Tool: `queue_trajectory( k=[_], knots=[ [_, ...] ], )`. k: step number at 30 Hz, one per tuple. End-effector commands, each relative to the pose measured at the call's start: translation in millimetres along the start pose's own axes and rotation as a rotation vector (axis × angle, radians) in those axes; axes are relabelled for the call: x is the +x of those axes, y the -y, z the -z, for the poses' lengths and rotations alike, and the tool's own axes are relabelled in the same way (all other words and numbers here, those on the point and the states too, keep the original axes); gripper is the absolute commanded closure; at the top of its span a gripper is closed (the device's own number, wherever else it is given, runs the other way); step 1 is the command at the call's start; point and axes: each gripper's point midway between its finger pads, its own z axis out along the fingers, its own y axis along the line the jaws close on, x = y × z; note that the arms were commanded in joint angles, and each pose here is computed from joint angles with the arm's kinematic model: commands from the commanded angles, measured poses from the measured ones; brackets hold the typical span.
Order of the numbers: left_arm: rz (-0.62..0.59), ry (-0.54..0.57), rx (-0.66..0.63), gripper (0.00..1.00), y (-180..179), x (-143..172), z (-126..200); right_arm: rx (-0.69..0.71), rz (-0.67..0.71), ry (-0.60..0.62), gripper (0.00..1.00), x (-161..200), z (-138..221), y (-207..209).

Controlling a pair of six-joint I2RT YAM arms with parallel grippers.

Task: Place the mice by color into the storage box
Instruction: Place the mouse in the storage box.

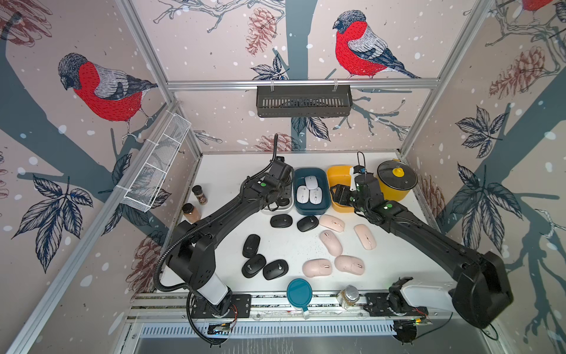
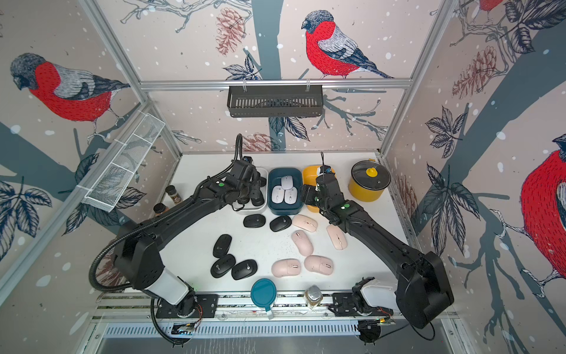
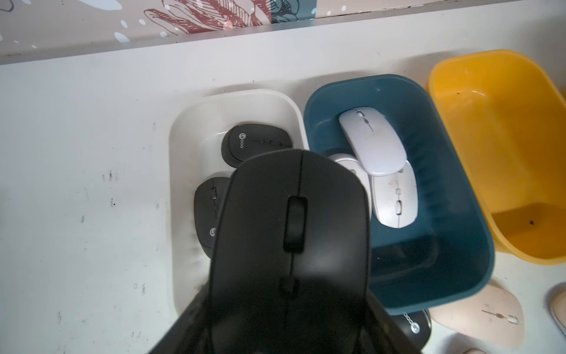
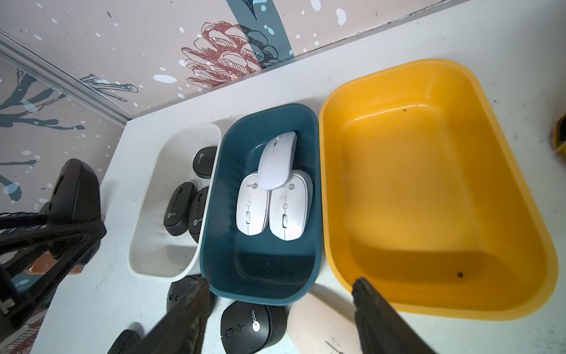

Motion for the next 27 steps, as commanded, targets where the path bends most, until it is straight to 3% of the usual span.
queue_trajectory(
  k=[1, 13, 27],
  knots=[
    [0.062, 0.034, -0.009, 0.46, -8, -11, -13, 0.002, -0.001, 0.025, 0.26, -6, -1, -1],
    [0.139, -0.020, -0.079, 0.47, -32, -3, -72, 0.024, 0.000, 0.016, 0.26, -5, -4, 4],
    [0.209, -0.043, -0.174, 0.47, -62, 5, -116, 0.033, -0.002, 0.001, 0.26, -5, -11, 7]
  ],
)
